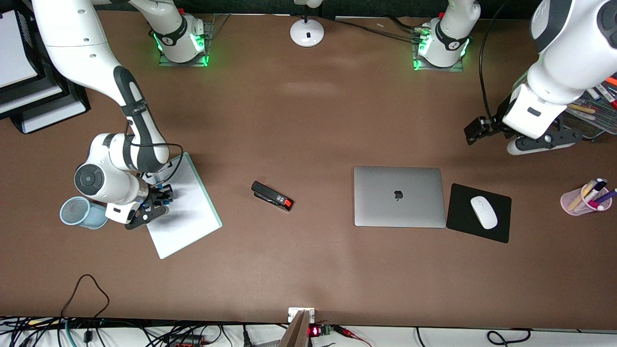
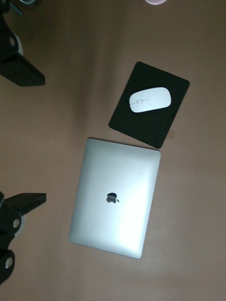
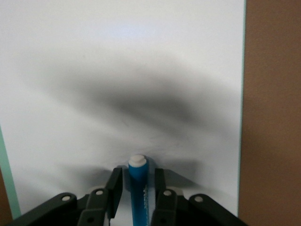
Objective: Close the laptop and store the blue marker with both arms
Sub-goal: 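Raise the left gripper away while the right gripper grasps and lifts the marker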
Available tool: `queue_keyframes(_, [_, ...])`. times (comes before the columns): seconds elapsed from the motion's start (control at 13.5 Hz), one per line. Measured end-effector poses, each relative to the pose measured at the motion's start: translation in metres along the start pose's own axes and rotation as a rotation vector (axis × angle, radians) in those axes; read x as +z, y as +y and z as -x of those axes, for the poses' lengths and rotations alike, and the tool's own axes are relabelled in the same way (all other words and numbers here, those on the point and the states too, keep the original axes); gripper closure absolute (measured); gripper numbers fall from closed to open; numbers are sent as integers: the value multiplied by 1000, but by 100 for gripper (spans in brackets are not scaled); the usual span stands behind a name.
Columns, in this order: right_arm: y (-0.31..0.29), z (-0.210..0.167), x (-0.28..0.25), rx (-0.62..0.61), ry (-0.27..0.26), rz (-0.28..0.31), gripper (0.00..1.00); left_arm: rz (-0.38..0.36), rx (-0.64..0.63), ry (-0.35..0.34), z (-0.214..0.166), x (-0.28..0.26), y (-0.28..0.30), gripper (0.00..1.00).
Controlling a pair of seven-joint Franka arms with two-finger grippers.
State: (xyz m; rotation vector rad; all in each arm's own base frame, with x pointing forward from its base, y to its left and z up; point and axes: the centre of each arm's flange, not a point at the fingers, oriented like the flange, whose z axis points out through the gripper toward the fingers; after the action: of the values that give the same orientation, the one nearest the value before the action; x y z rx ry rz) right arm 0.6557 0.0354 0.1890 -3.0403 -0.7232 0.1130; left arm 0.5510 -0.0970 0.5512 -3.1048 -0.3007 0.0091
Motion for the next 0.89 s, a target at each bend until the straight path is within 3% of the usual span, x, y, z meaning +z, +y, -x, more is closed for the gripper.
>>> queue_keyframes(0.59, [0,-2,0,-17,3,2,82,-14,36,-25,8,-55,-15,0])
queue_keyframes(0.89, [0,-2,0,-19,3,2,83,-15,73,-30,5,-67,-32,0])
